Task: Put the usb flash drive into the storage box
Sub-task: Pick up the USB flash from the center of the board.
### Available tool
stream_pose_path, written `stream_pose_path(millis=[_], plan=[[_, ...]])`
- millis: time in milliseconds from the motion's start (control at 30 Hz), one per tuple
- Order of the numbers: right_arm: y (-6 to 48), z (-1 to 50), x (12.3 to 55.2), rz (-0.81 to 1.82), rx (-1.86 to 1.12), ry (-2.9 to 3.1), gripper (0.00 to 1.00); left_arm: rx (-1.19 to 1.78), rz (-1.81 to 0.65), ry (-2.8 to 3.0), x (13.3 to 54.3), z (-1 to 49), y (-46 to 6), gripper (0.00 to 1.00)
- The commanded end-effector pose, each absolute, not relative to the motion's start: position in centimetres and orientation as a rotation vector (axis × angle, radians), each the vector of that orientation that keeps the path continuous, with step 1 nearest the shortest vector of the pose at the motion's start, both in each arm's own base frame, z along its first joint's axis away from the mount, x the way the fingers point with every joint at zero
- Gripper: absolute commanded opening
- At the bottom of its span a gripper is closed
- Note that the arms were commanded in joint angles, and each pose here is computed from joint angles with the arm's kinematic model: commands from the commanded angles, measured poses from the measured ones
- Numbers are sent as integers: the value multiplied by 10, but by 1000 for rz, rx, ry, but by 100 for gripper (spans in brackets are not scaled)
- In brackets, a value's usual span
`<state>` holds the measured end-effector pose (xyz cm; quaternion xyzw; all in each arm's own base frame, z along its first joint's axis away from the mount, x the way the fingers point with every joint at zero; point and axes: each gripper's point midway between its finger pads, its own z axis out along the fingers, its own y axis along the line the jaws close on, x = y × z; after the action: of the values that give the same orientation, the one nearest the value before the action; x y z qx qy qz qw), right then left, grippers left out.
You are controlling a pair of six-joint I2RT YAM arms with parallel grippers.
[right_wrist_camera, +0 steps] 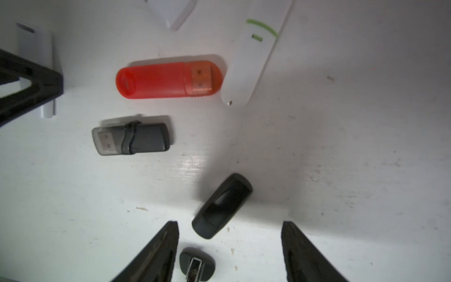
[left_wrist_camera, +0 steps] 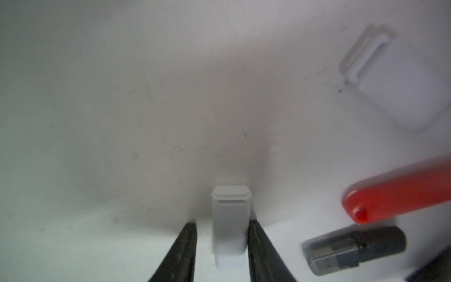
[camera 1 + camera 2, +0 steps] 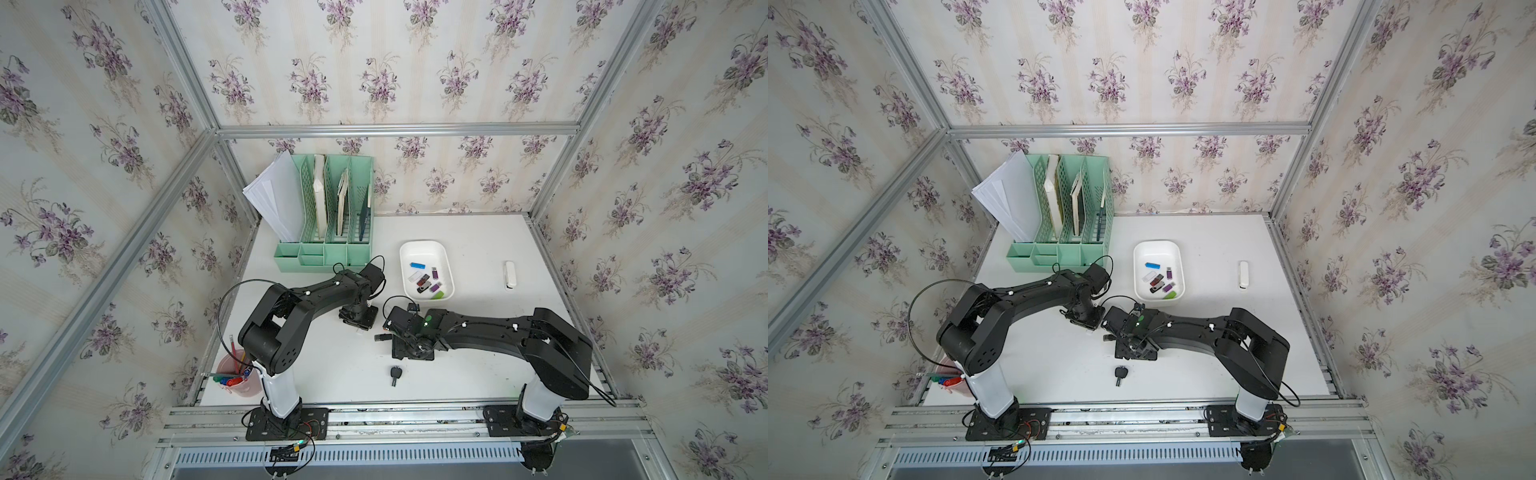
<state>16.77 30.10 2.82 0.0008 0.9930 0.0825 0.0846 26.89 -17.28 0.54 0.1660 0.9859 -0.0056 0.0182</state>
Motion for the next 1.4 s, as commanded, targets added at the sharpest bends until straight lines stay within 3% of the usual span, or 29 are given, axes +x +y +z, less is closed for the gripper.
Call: stream_pose_path(millis=[0,400,833,1367], plan=[[294,27,172,166,12,2938,70,509,-63,3096,260,-5,-175,38],[303,19,176,81,-55,2935,66,495,-53,3119,252,-12,-168,35],[302,13,169,38,-88,2952,46,481,-53,3125,249,-13,-166,32],[304,11,167,74,-89,2954,31,460,-47,3145,243,-18,-162,29]])
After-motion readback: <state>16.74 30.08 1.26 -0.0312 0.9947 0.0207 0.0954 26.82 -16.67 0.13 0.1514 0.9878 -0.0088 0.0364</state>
